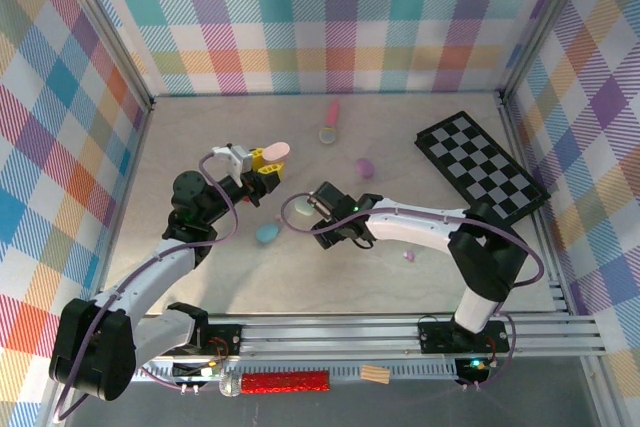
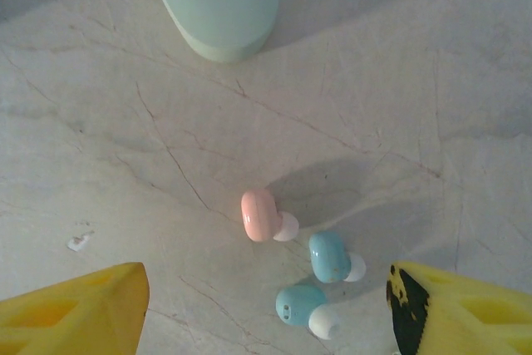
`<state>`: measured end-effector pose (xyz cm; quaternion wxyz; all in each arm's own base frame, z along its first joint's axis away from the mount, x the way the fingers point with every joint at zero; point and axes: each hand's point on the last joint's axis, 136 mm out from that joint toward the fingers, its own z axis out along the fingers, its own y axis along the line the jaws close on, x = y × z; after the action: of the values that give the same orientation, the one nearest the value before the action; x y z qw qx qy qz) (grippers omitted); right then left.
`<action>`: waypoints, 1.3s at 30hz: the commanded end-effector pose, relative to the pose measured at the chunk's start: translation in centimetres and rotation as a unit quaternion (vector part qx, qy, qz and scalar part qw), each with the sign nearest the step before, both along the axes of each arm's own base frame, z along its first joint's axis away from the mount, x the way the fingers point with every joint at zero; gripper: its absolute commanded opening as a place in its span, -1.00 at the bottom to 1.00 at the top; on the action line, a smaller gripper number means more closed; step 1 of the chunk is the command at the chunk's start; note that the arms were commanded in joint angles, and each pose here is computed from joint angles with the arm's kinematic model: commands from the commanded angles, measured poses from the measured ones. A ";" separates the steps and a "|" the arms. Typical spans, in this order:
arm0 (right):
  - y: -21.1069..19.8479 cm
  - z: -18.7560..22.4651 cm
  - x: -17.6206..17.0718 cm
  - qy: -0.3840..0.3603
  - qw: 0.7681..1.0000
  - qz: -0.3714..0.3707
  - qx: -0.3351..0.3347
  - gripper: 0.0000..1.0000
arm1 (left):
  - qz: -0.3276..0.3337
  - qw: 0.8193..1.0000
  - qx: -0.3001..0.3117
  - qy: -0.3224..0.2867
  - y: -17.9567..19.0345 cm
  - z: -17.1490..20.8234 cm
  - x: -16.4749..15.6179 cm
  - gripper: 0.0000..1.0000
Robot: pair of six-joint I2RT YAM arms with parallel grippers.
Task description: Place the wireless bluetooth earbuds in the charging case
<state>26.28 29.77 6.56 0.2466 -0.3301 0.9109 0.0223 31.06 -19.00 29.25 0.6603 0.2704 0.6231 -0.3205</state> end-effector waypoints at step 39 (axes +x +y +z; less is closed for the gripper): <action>2.3 21.5 3.8 -0.099 0.903 0.087 0.408 0.78 | -0.234 0.971 0.053 0.004 -5.9 -1.2 -5.3 -0.28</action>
<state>27.93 32.58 25.61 0.3998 -0.3146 0.7674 0.3902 27.17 -24.33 25.86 0.5367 0.4075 0.6013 -0.4294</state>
